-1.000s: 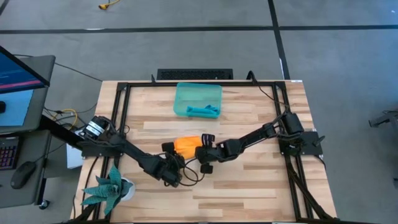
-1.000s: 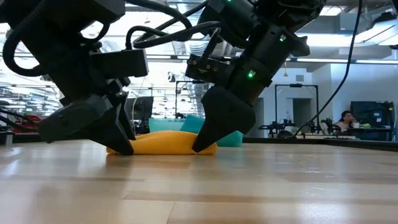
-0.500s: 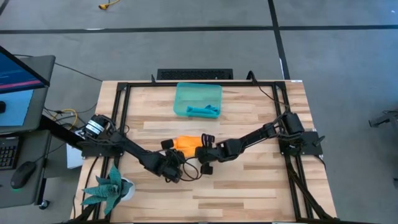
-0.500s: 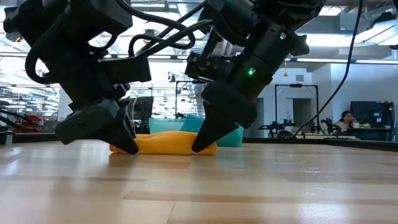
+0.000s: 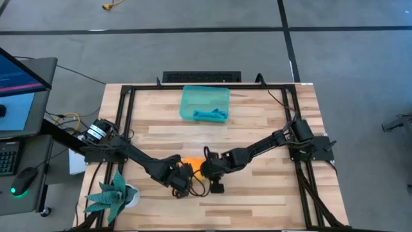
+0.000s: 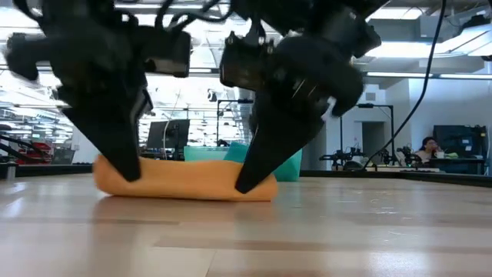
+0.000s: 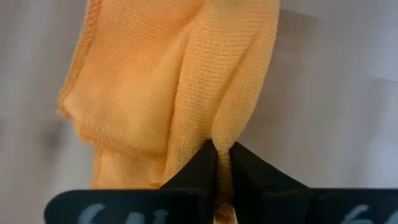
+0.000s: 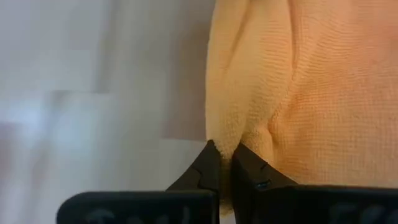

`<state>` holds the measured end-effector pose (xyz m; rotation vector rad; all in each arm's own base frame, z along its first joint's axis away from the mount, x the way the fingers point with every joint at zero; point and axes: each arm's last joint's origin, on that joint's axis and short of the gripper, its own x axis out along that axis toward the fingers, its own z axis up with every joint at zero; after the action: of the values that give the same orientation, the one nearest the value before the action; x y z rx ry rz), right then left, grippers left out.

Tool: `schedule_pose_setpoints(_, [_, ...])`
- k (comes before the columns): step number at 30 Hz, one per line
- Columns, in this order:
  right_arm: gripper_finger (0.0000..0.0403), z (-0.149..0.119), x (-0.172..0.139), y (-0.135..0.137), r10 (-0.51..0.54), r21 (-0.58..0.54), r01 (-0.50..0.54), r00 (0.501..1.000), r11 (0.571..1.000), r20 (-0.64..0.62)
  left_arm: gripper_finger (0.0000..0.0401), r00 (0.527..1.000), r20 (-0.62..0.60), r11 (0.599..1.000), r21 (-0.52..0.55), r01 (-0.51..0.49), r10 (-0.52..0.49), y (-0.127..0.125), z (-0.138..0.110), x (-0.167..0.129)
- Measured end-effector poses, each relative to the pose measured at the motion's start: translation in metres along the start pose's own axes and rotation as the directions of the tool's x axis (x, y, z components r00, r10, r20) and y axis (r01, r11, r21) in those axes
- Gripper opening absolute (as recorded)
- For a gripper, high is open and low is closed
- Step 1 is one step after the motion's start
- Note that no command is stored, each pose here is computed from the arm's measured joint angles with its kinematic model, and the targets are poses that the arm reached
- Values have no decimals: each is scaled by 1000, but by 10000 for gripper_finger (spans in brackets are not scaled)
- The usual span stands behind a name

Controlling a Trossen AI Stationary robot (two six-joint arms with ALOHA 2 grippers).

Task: Roll microfiber towels into tight, uniform cylinder then place into a basket
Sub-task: Roll the yellow microfiber cloth

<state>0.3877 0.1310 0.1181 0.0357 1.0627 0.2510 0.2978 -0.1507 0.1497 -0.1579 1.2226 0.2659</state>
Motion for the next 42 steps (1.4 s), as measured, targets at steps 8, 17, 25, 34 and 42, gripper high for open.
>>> schedule_pose_setpoints(8, [37, 9, -4, 25, 251, -10, -251, 968, 968, -19, 21, 964, -136, 953, -231, 195, -230, -14, 16, -21])
schedule_pose_setpoints(17, [35, 8, -5, 28, 285, 60, -283, 958, 957, -32, 21, 960, -176, 918, -371, 138, -215, 5, 28, -4])
schedule_pose_setpoints(25, [34, 6, -2, 27, 280, 90, -276, 959, 957, -43, 21, 950, -233, 924, -366, 112, -208, 11, 29, 28])
schedule_pose_setpoints(34, [66, 7, -1, 28, 166, 26, -166, 986, 986, -4, 21, 958, -221, 932, -350, 96, -181, 8, 27, 28])
schedule_pose_setpoints(42, [111, 5, -6, 25, 123, 0, -123, 991, 992, -48, 21, 962, -209, 933, -346, 94, -175, 6, 26, 28])
